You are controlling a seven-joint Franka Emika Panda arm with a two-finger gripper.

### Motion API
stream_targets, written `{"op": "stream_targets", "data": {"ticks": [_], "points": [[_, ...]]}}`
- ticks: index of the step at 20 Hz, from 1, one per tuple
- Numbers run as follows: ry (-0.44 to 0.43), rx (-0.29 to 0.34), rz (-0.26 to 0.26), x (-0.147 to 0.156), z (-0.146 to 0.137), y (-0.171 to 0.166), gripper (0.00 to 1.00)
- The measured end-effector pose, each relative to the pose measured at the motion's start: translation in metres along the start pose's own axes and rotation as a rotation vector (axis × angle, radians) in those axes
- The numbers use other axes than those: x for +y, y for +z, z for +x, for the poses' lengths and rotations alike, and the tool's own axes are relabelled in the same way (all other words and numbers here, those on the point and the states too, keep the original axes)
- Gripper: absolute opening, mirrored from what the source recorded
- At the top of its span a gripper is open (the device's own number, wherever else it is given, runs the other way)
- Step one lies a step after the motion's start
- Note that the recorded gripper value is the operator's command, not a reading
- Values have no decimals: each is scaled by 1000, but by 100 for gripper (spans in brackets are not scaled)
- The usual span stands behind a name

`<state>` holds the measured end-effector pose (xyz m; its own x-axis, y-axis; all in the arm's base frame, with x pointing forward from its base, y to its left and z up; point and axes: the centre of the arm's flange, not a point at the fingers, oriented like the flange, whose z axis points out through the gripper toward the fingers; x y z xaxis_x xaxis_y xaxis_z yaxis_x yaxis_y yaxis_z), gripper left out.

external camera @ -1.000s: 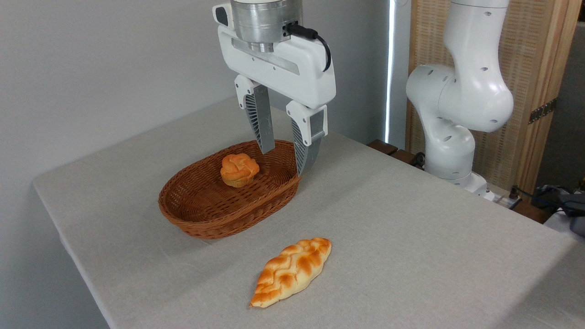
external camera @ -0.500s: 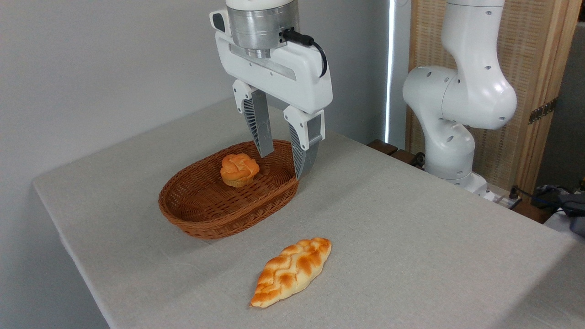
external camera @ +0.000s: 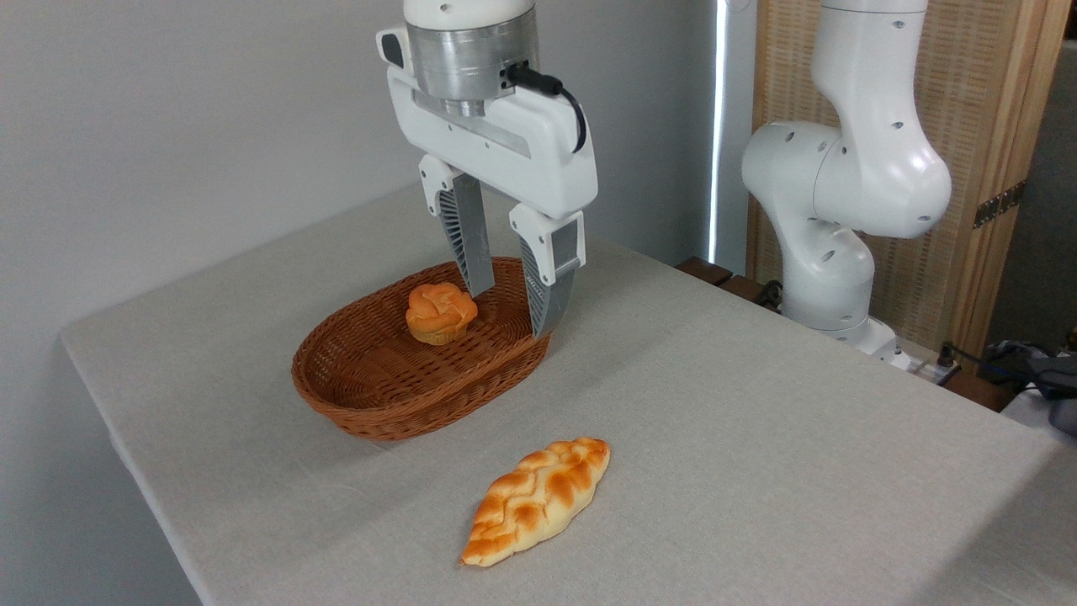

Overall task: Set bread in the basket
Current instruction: 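Move the gripper from the basket down toward the braided bread loaf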

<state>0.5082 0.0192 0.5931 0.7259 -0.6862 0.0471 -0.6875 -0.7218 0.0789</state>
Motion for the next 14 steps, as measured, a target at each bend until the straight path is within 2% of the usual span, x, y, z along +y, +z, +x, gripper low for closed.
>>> {"op": "stream_targets", "data": {"ticks": [2,9,14], "points": [[-1,8,9,-8,6,11,100],[-14,-19,-15,-37,23,86,100],[-10,-68,5,-58,28,127,100]]}}
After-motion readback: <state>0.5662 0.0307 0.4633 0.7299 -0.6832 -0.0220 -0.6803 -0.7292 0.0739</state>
